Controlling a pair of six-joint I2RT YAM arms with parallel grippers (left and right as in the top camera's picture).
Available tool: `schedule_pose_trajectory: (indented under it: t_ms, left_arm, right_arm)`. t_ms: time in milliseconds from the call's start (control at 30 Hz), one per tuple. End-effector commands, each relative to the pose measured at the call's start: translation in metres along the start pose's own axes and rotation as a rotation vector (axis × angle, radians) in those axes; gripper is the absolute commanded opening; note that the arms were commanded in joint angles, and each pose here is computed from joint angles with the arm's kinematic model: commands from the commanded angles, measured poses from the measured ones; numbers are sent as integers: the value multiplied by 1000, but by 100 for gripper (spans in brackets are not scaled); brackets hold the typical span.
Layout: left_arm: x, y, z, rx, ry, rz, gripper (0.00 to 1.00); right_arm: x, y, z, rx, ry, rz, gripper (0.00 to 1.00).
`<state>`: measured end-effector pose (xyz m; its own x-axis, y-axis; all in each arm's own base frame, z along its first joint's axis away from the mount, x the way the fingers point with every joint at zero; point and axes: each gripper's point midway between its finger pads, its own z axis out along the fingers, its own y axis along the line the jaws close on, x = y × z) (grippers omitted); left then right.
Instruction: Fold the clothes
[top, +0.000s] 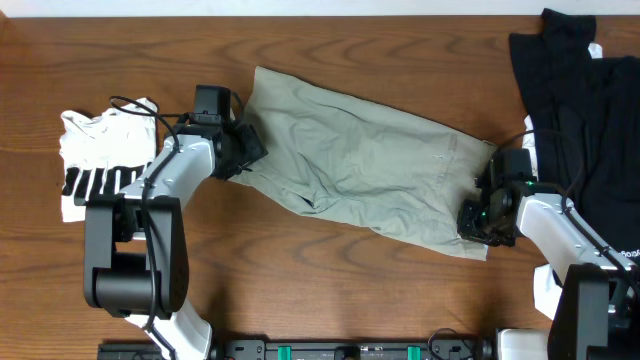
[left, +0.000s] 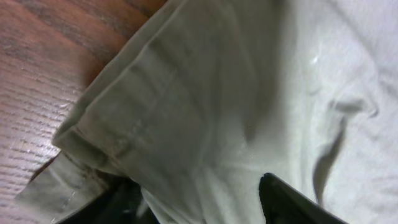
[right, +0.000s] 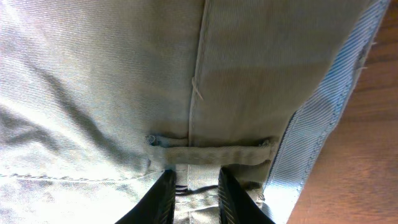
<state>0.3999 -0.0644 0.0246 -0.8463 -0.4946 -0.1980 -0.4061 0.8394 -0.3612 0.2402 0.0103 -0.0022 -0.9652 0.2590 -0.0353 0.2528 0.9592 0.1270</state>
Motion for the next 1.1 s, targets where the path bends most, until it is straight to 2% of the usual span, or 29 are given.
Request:
schedule_pose_trajectory:
  t_ms: [0, 33, 67, 333, 667, 1067]
  left_arm:
    - [-4, 1, 1, 3, -21, 6, 33]
    - [-6, -1, 1, 9, -30, 16, 13]
    - [-10, -3, 0, 17, -44, 33, 6]
    - [-20, 3, -21, 23, -78, 13, 6]
    - [-3, 12, -90, 5, -77, -23, 6]
    - [56, 45, -99, -135, 151, -80, 6]
  right_arm:
    - [11, 0, 5, -4, 36, 2, 22]
    - [11, 0, 5, -4, 36, 3, 22]
    - [11, -1, 5, -3, 37, 3, 22]
    - [11, -1, 5, -3, 39, 3, 22]
    - [10, 0, 5, -4, 35, 2, 22]
    - [11, 0, 5, -4, 36, 2, 22]
